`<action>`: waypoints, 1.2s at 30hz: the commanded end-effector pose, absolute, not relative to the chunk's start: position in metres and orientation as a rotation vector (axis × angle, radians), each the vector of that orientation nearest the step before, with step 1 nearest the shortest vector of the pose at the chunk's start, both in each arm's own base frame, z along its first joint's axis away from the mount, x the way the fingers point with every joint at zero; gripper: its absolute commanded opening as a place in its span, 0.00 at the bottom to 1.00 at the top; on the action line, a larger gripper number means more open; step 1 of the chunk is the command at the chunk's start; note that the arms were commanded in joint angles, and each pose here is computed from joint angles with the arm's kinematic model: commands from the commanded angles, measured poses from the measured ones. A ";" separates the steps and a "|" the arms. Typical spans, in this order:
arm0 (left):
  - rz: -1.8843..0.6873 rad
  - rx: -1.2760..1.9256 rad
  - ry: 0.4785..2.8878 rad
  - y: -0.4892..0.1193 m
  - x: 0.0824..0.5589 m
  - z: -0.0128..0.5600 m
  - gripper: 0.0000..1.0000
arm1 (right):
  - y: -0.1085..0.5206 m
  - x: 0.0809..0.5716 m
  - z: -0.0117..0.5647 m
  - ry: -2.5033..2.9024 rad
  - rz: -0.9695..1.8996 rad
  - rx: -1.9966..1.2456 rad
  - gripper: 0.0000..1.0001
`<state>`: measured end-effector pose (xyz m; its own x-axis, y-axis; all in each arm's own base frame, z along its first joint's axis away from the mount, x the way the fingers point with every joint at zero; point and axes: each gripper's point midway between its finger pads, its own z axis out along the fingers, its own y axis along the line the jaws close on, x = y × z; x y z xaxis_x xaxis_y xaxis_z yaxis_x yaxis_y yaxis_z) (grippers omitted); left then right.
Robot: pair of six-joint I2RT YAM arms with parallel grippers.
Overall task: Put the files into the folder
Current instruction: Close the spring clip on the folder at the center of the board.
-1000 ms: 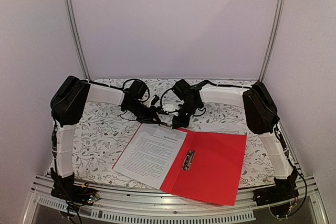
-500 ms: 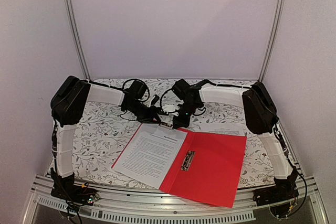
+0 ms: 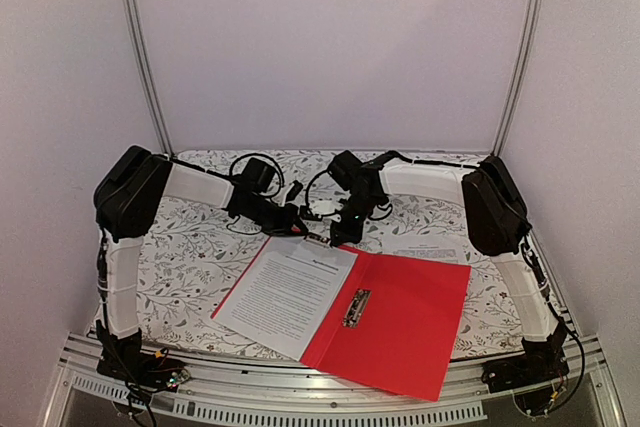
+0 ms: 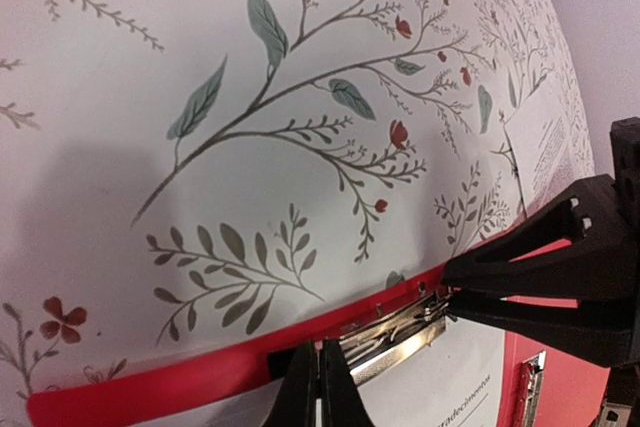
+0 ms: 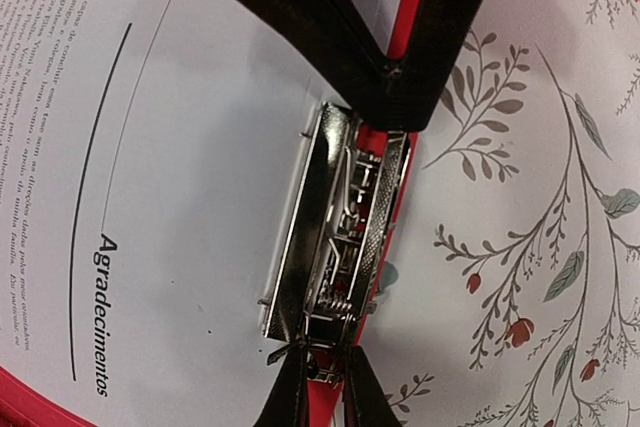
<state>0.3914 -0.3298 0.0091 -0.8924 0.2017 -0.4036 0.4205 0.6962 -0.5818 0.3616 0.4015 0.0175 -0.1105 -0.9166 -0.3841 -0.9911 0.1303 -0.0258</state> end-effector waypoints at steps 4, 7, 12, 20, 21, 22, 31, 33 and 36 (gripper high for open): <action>-0.980 0.481 2.751 -0.316 0.355 -0.024 0.00 | 0.380 0.325 -0.033 2.238 0.327 -2.010 0.00; -1.007 0.484 2.735 -0.318 0.354 -0.018 0.00 | 0.380 0.326 -0.033 2.235 0.326 -2.012 0.00; -1.037 0.494 2.713 -0.320 0.352 -0.009 0.00 | 0.378 0.325 -0.033 2.232 0.318 -2.026 0.00; -1.061 0.496 2.692 -0.318 0.346 -0.002 0.00 | 0.379 0.327 -0.033 2.224 0.305 -2.049 0.00; -1.064 0.498 2.689 -0.318 0.345 -0.002 0.00 | 0.378 0.328 -0.034 2.225 0.299 -2.051 0.00; -1.070 0.499 2.685 -0.319 0.345 -0.001 0.00 | 0.378 0.328 -0.034 2.224 0.298 -2.052 0.00; -1.085 0.508 2.667 -0.319 0.343 0.004 0.16 | 0.379 0.330 -0.034 2.221 0.296 -2.053 0.00; -1.083 0.513 2.662 -0.318 0.342 0.007 0.20 | 0.380 0.332 -0.034 2.217 0.294 -2.052 0.00; -1.074 0.508 2.650 -0.315 0.343 0.011 0.26 | 0.380 0.333 -0.033 2.216 0.295 -2.050 0.00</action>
<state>0.3585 -0.3256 0.0173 -0.8986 0.2095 -0.3856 0.4239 0.6413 -0.6395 0.3456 0.4047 0.0203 -0.0812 -0.9313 -0.3551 -0.9966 0.0798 0.0184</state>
